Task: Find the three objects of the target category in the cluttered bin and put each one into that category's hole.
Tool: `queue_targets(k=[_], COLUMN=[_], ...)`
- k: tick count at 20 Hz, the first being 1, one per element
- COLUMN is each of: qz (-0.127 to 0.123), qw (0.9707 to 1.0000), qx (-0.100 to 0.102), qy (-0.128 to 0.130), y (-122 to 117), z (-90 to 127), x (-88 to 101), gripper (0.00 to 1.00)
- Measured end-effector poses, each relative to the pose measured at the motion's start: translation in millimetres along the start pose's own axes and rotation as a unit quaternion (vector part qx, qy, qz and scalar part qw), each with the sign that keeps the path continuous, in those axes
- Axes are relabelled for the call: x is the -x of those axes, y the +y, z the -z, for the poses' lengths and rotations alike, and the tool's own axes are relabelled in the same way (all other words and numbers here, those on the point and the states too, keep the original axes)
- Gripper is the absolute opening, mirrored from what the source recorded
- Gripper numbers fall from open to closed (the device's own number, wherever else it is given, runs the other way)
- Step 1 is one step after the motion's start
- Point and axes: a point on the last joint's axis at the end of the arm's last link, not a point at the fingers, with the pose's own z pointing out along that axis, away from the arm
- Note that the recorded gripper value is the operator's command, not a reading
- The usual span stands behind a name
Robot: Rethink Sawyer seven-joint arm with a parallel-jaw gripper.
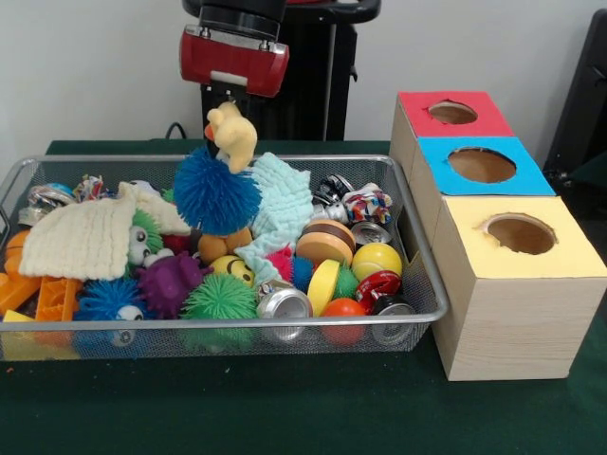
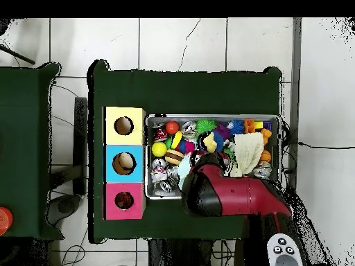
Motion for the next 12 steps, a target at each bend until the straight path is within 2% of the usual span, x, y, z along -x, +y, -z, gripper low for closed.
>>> queue_targets(k=[7,8,12], qz=[-0.006,-0.008,-0.019], qw=[1.0,1.0,0.9997], qx=[-0.001,-0.002,-0.004], qy=[0.005,0.006,0.012], y=[-6.5,-8.3,-20.2], z=[-1.0,-1.2,-2.9], x=[-4.8,-5.7,-11.4], gripper=[0.0,1.0,1.0])
